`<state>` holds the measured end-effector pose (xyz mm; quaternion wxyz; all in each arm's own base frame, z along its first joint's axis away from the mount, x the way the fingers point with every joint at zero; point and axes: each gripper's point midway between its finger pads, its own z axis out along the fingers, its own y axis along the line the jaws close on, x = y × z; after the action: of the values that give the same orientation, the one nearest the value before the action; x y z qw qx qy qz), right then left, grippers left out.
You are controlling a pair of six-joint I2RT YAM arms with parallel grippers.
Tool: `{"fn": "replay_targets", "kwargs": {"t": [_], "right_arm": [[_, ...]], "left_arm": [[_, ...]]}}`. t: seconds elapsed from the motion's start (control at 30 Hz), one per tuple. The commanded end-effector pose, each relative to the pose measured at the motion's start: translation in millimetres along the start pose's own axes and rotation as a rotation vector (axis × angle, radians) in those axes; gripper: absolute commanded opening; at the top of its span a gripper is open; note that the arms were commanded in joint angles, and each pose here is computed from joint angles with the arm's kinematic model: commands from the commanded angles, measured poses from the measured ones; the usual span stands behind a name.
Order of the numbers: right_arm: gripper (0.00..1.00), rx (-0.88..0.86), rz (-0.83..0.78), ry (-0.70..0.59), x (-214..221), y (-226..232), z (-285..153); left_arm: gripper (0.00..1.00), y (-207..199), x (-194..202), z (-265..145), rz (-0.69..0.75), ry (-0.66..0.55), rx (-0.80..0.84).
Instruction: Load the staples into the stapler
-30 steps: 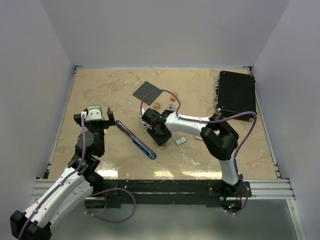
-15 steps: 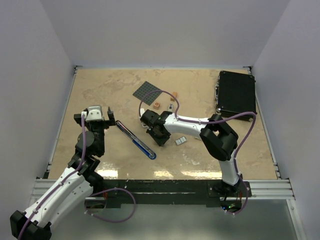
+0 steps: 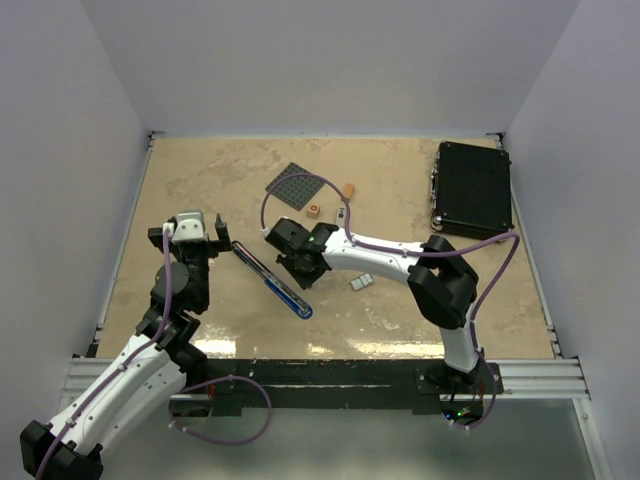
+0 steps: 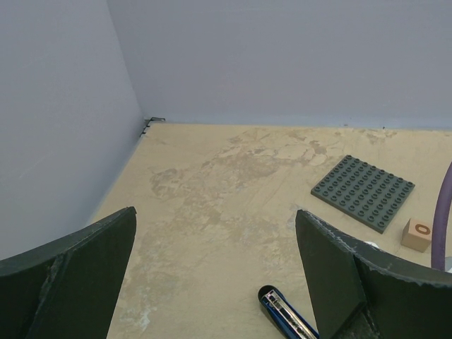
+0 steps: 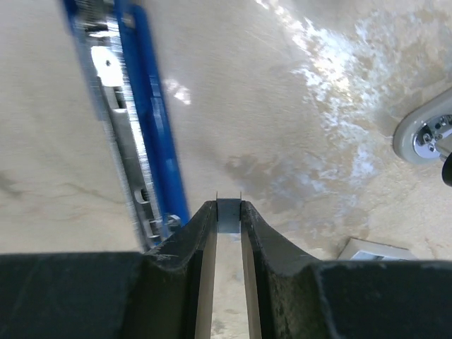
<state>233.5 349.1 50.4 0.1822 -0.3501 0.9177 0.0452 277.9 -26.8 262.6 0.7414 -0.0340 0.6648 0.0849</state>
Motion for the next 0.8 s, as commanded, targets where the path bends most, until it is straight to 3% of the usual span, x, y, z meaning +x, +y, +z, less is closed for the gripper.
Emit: {"fn": "replay_targets", "kwargs": {"t": [0.0,0.77], "right_arm": [[0.22,-0.059,0.014,-0.187,-43.2,29.6,-39.9],[0.22,-0.113,-0.007,-0.186,-36.1,55.1,-13.9]], "left_arm": [[1.00,-3.0,-8.0,0.7,-0.060,-0.033,0.003],[0.99,-2.1,-8.6,0.3,-0.057,-0.035,0.000]]}}
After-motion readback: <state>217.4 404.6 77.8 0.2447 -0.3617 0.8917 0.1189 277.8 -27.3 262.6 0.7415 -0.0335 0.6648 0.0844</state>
